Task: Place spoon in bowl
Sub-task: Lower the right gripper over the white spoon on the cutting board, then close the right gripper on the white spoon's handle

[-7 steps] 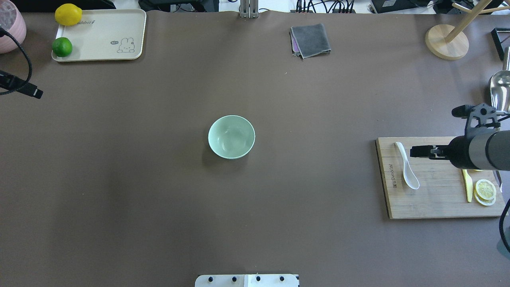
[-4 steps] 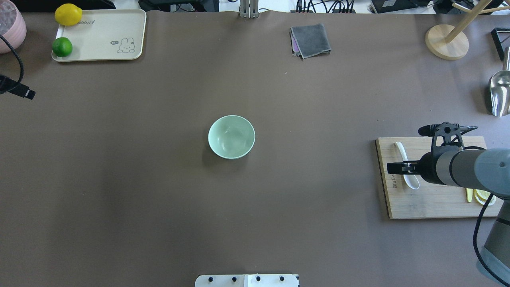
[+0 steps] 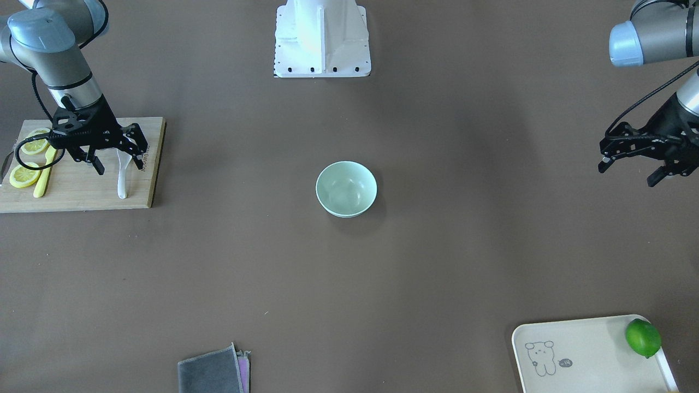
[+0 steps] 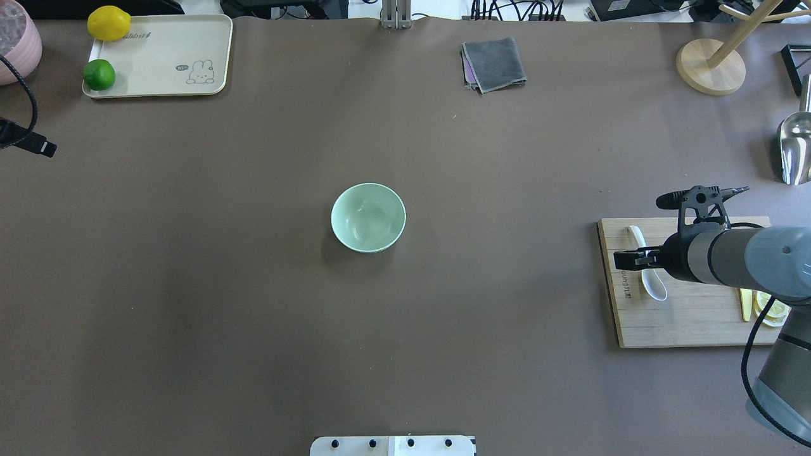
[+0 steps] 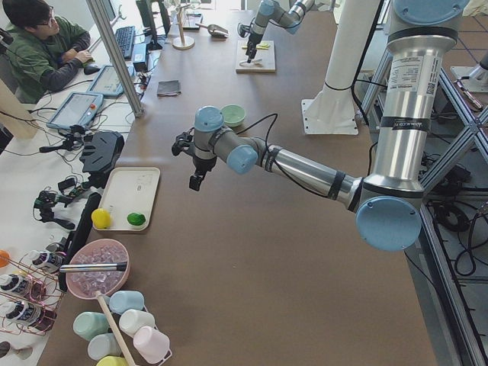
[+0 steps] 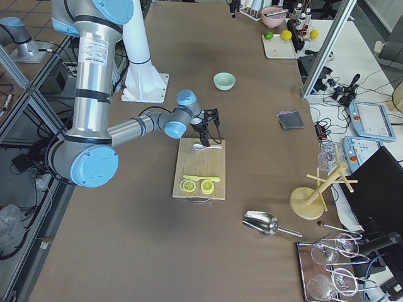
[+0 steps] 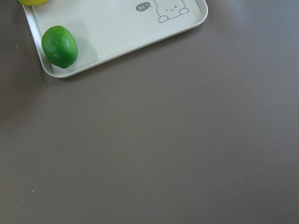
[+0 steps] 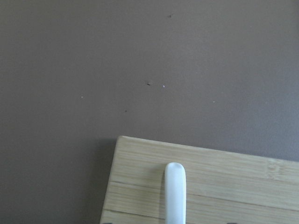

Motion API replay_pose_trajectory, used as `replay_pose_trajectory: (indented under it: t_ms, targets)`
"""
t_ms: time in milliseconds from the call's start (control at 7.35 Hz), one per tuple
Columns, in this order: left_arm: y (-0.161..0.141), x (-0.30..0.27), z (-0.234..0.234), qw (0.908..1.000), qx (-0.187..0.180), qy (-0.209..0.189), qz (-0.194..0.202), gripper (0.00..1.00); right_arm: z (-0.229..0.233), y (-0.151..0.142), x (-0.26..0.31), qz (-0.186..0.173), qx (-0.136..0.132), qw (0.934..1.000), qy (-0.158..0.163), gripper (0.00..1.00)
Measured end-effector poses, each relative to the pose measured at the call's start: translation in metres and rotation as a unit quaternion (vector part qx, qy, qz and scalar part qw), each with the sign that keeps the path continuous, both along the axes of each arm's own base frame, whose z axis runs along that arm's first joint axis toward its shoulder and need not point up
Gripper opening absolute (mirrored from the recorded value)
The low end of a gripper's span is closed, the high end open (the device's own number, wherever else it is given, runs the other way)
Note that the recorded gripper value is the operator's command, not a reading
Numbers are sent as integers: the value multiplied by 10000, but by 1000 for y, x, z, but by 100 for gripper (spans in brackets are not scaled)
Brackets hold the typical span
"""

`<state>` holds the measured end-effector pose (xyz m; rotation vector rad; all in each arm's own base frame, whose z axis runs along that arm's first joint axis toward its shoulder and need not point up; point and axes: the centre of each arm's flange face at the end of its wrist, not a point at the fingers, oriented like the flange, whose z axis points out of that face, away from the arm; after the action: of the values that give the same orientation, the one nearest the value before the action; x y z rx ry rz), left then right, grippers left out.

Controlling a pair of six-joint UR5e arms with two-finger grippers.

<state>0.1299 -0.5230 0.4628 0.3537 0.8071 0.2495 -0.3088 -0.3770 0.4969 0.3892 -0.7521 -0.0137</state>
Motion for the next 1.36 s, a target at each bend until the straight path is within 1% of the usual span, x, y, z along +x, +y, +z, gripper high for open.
replay_pose_trajectory:
  t_ms: [272,408,544,680,816,952,1224,1360]
  targets:
    - [0,1,0,10000,-1,1,6,98,6,-7,-5,57,-50,10000,20,69]
    - [0,1,-1,10000,4,3,8,98,8,-12,-11,76,-77,9999,26,51]
    - [-1,2,-1,10000,8,5,9,98,9,-15,-14,88,-93,9999,25,26]
    - [-1,2,-1,10000,10,6,9,98,8,-15,-13,81,-108,9999,-1,20]
    - [-1,2,-1,10000,12,6,9,98,7,-14,-10,61,-136,9999,-28,26]
    - [-1,2,-1,10000,10,7,8,98,9,-12,-7,53,-166,9998,-21,30]
    - [0,2,-1,10000,10,8,9,98,15,-10,-4,63,-203,9998,29,30]
    - [0,1,-1,10000,10,10,12,98,16,-10,-3,67,-213,9997,46,26]
